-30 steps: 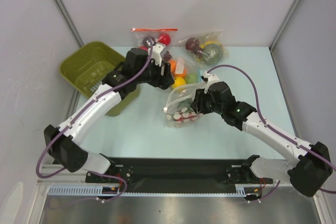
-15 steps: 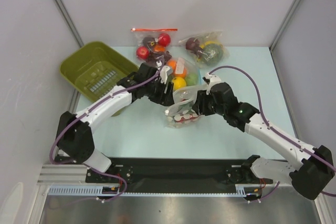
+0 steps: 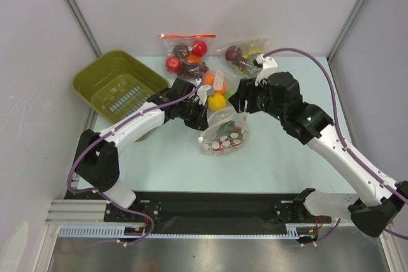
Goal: Open the zip-top bag and remove the fake food
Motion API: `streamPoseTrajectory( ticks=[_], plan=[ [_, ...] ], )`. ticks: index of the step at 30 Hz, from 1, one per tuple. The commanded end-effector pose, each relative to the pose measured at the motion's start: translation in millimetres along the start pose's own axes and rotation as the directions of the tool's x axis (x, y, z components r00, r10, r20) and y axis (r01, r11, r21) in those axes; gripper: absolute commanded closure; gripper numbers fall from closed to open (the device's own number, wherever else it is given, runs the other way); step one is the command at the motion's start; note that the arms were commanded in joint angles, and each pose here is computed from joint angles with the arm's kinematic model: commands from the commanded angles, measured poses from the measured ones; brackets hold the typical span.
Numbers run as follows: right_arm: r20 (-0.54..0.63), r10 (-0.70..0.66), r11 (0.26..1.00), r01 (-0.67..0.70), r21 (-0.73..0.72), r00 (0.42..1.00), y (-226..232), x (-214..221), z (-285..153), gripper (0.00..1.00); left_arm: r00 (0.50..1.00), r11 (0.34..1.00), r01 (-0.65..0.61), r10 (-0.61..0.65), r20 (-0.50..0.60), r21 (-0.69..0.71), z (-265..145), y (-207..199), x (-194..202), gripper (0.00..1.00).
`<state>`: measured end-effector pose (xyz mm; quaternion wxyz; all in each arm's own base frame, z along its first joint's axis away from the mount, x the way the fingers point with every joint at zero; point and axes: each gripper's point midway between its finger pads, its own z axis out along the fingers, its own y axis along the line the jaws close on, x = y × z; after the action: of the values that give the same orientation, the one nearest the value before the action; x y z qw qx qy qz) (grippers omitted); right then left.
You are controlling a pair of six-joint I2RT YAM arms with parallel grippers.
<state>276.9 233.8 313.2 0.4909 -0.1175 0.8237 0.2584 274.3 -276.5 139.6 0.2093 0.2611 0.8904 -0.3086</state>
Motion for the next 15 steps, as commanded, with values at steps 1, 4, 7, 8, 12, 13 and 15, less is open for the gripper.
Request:
streamPoseTrajectory(
  ticks=[1, 4, 7, 8, 12, 13, 15],
  plan=[
    [0.043, -0.063, 0.997, 0.065, -0.046, 0.997, 15, -26, 21, 0.38, 0.996, 0.998, -0.057, 0.055, 0.063, 0.035, -14, -12, -21, 1.0],
    [0.032, -0.088, 0.991, 0.091, -0.099, 0.996, 26, -25, 44, 0.38, 0.996, 0.998, -0.061, 0.059, 0.072, 0.031, -17, -13, -23, 1.0],
    [-0.044, -0.093, 0.989, 0.088, -0.117, 0.995, 24, 3, 78, 0.38, 0.995, 0.998, -0.065, 0.063, 0.084, 0.027, -20, -14, -25, 1.0],
    [-0.072, -0.091, 0.99, 0.083, -0.114, 0.993, 22, 14, 89, 0.38, 0.995, 0.998, -0.064, 0.062, 0.083, 0.02, -20, -13, -25, 1.0],
    [-0.187, -0.081, 0.993, 0.062, -0.102, 0.979, 12, 58, 99, 0.39, 0.996, 0.999, -0.045, 0.047, 0.079, -0.021, -19, -6, -24, 1.0],
    [-0.199, -0.074, 0.994, 0.055, -0.099, 0.977, 11, 62, 97, 0.39, 0.996, 0.999, -0.04, 0.042, 0.08, -0.027, -20, -5, -24, 1.0],
    [-0.222, -0.069, 0.993, 0.047, -0.104, 0.973, 10, 72, 91, 0.39, 0.996, 0.999, -0.027, 0.03, 0.079, -0.034, -18, -3, -24, 1.0]
  ],
)
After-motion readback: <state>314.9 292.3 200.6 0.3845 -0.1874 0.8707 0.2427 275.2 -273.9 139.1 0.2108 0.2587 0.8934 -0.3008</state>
